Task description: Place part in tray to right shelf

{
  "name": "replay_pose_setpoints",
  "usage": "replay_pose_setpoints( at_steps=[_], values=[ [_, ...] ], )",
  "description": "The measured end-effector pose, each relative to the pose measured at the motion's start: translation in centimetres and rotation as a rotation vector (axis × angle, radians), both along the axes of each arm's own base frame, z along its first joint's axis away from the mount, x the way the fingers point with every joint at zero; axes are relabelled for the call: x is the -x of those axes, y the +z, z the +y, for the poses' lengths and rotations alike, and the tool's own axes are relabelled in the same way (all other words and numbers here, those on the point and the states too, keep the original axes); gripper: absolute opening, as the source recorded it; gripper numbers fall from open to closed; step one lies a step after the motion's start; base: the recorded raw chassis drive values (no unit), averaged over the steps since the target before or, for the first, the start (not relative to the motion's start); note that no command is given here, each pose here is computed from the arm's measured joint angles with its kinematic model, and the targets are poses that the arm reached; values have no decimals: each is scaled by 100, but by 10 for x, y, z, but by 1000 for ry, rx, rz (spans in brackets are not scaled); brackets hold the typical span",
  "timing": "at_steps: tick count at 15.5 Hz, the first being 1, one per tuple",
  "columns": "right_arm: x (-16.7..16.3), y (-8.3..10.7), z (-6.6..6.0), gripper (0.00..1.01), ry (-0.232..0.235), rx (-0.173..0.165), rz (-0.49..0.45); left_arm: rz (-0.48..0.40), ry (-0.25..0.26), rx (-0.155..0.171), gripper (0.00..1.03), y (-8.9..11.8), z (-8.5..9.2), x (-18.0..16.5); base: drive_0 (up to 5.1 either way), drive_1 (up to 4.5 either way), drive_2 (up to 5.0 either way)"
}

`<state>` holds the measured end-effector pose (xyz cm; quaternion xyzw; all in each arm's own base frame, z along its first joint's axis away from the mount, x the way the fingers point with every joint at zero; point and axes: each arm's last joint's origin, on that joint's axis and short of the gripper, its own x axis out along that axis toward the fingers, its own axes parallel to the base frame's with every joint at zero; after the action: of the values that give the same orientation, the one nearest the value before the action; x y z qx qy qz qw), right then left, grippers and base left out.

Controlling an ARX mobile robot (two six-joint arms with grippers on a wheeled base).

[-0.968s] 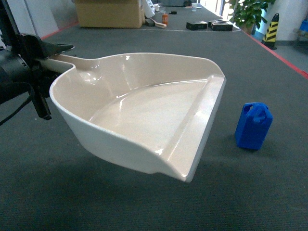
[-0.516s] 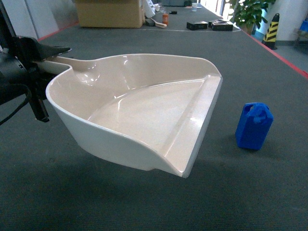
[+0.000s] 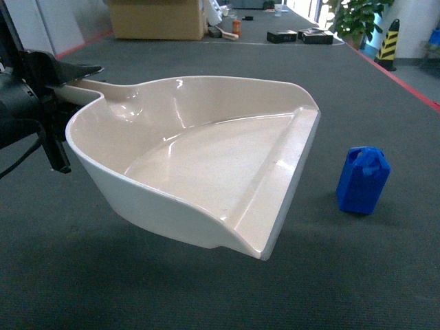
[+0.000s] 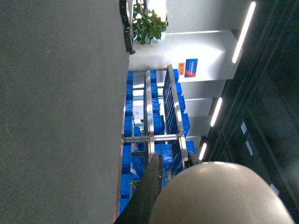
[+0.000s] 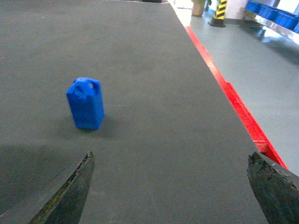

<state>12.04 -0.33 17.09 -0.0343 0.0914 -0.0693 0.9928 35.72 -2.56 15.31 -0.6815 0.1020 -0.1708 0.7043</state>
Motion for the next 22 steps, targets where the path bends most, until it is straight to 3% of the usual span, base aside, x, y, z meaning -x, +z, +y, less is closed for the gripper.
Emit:
replay_pose_setpoints(
  at_steps=[2, 4, 5, 6, 8, 12, 16, 20, 21, 22],
  values=[
    [-31, 11, -1, 98, 1, -12, -1, 2, 1, -5, 12, 0, 0, 0, 0, 0, 0],
    [-72, 18, 2, 98, 32, -50, 7, -3, 1, -7, 12, 0, 0, 0, 0, 0, 0],
    [-106, 13, 9, 98, 75, -80, 74, -1, 1, -7, 12, 0, 0, 0, 0, 0, 0],
    [-126, 6, 16, 98, 96, -85, 115, -1, 1, -7, 12, 0, 0, 0, 0, 0, 0],
    [-159, -7, 28, 98, 104, -91, 183, -1, 1, -7, 12, 0, 0, 0, 0, 0, 0],
    [-203, -21, 54, 98, 119, -88, 232, -1, 1, -7, 12, 0, 0, 0, 0, 0, 0],
    [-231, -38, 71, 98, 59, -85, 292, -1, 1, -7, 12, 0, 0, 0, 0, 0, 0],
    [-245, -57, 76, 98, 26, -91, 337, -1, 1, -7, 12, 0, 0, 0, 0, 0, 0],
    [-247, -62, 76, 95, 22, -94, 346, -1, 1, -7, 12, 0, 0, 0, 0, 0, 0],
    [-252, -67, 77, 83, 6, -89, 349, -1, 1, -7, 12, 0, 0, 0, 0, 0, 0]
  ],
)
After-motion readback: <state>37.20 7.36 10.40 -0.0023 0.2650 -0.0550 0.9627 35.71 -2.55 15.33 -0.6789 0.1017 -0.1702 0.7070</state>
